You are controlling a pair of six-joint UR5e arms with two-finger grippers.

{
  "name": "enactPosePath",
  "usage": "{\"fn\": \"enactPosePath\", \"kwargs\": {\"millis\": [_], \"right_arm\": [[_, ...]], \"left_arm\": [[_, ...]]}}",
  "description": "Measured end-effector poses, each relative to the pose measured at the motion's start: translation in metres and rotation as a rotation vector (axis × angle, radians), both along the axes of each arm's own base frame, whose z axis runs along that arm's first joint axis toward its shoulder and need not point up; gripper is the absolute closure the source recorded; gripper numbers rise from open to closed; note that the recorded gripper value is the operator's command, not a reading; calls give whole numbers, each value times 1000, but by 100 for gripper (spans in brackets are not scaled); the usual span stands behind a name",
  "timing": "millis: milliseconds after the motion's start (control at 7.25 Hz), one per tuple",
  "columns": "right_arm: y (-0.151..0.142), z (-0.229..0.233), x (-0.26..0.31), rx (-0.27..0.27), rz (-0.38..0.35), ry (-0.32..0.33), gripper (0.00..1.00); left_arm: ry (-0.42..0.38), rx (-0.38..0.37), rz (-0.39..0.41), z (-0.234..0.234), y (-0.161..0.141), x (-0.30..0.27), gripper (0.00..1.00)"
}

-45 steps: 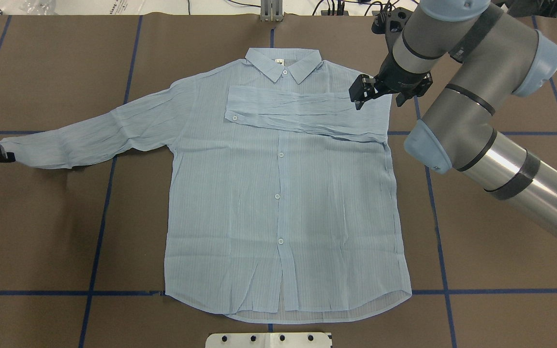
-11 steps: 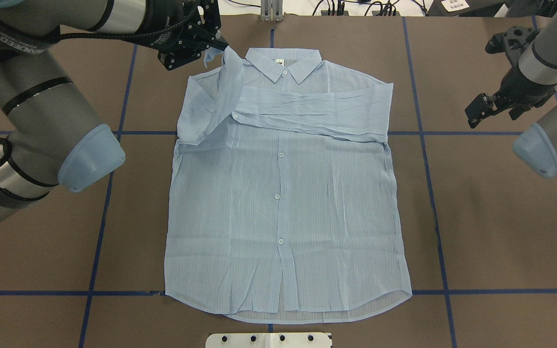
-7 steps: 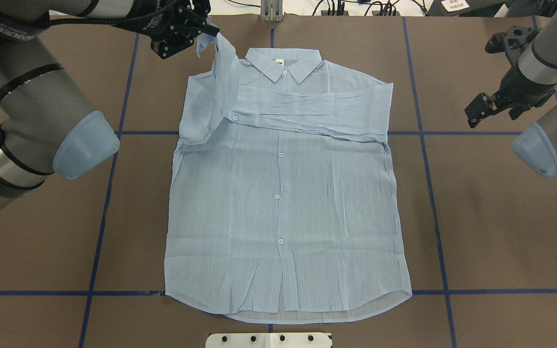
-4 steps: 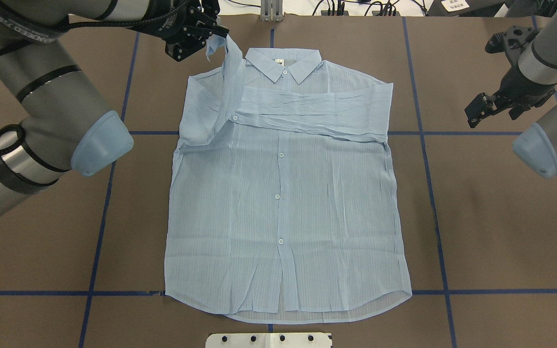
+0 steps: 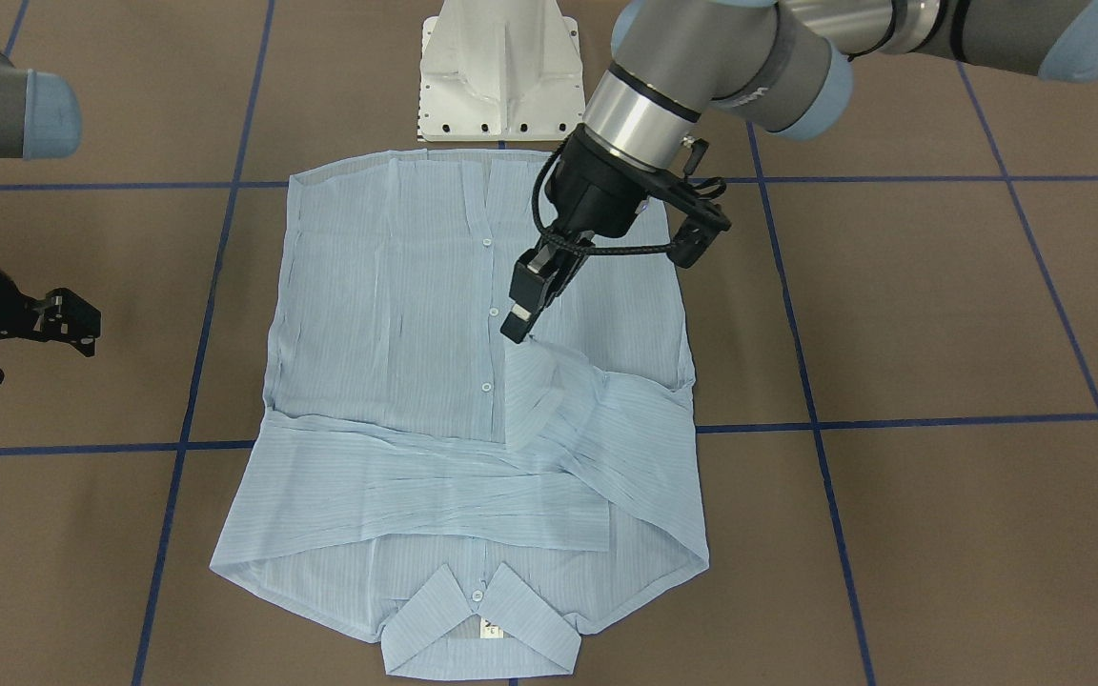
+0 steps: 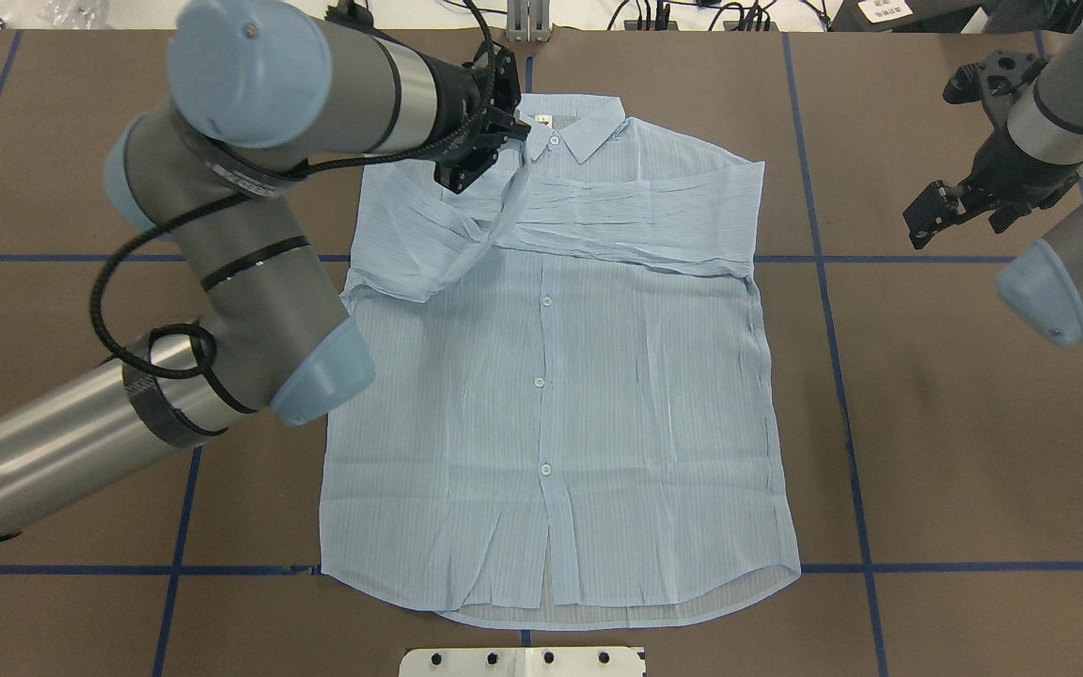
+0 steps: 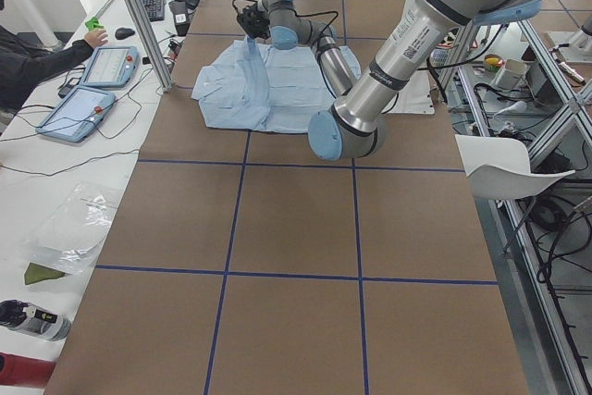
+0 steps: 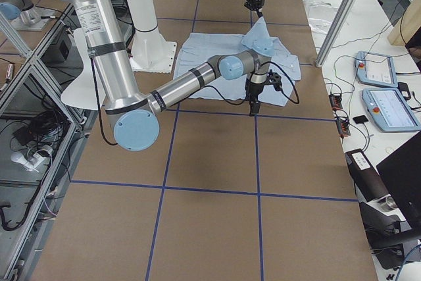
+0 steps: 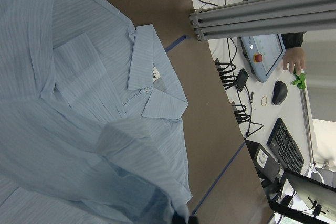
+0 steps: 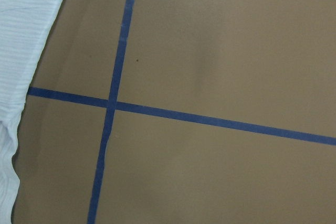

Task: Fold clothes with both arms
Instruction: 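Lay the sleeve down across the shirt front and open the left gripper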

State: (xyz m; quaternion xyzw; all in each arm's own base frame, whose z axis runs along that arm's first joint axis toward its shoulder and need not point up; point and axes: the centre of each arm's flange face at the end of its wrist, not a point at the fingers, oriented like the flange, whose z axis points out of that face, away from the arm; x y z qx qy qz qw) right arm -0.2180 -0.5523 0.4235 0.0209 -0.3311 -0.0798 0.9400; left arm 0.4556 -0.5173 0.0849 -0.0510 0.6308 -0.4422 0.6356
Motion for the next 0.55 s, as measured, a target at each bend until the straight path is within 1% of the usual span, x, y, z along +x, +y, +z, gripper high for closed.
{"fn": "enactPosePath", "kwargs": {"millis": [276,552], "right_arm": [[0,1,0,-2,1,1,0],[0,2,0,-4,1,3,0]], "left_arm": [[-32,6,-5,10,12,63,100],[-90,38,2,13,23,117,100]]}}
